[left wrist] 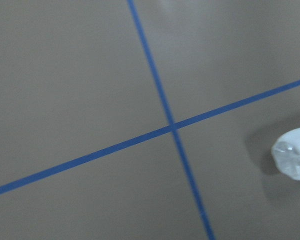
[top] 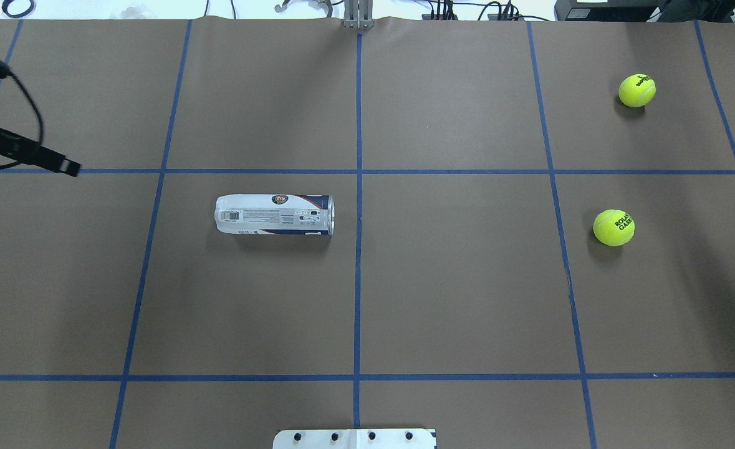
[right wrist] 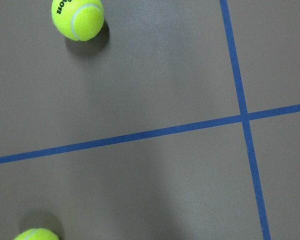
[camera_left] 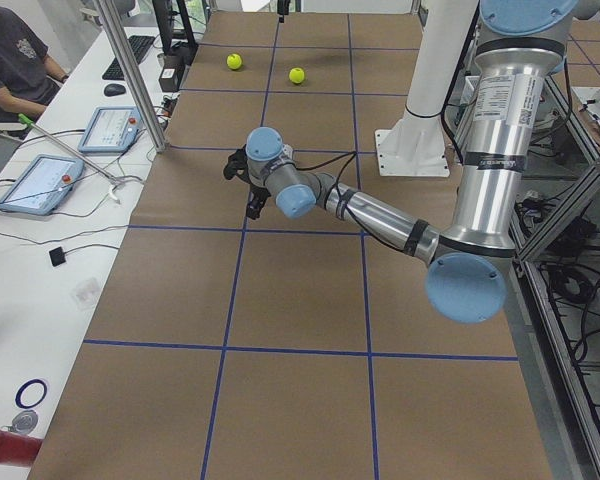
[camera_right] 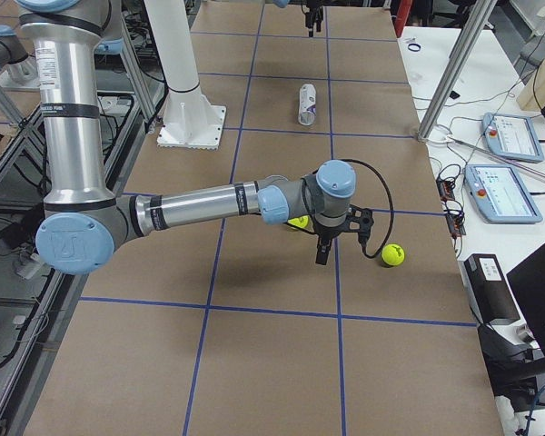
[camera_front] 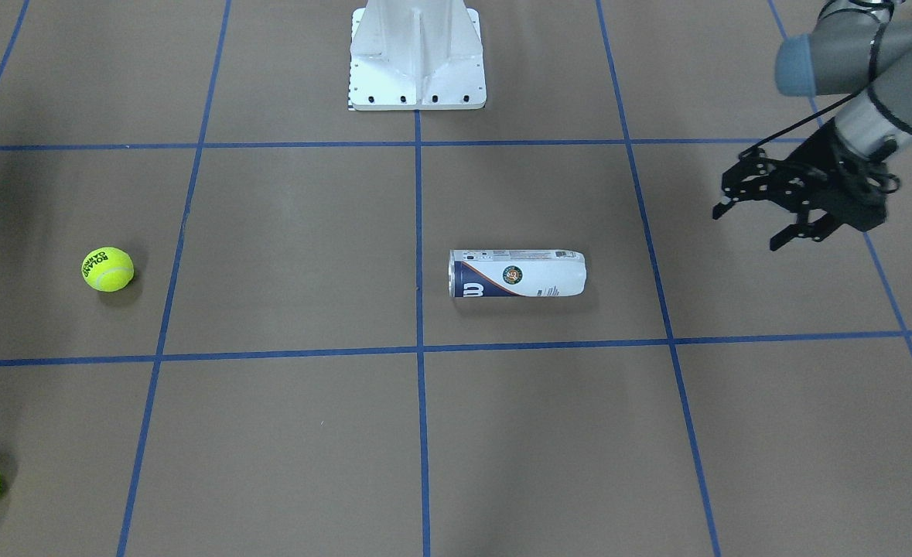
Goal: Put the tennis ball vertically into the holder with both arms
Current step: 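Move the left gripper down over the white tennis ball can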
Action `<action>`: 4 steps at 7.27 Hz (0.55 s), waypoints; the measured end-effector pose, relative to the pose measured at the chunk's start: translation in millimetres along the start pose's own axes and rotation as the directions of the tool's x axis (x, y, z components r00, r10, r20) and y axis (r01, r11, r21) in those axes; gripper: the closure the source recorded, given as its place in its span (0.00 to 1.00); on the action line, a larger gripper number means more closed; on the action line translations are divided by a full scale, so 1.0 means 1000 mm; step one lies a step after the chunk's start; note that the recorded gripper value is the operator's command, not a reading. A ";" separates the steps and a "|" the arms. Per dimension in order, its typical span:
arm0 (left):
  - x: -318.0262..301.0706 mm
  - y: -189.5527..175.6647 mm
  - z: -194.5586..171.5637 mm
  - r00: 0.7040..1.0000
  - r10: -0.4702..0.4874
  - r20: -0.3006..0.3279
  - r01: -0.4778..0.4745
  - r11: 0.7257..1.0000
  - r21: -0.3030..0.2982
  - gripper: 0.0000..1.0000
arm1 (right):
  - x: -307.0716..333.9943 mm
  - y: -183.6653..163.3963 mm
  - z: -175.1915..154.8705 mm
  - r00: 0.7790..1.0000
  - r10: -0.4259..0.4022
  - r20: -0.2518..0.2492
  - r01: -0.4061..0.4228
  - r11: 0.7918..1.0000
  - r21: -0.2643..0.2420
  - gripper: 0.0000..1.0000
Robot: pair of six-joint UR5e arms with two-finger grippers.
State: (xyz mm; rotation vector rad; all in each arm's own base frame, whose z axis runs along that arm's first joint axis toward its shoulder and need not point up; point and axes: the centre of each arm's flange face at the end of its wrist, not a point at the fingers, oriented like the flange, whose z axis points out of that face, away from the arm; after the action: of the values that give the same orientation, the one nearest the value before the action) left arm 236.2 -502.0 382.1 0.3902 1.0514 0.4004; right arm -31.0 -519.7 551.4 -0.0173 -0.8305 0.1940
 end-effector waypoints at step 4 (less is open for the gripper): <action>0.146 -0.068 0.060 0.925 0.378 0.028 -0.379 0.923 0.070 0.02 | -0.002 0.005 -0.004 1.000 -0.003 0.004 0.003 1.000 0.003 0.01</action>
State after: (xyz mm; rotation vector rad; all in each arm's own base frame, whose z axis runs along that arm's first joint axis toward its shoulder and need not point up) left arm 362.0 -495.2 265.7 0.6671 0.9776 0.7046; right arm -30.3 -514.8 547.2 -0.0127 -0.8339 0.1930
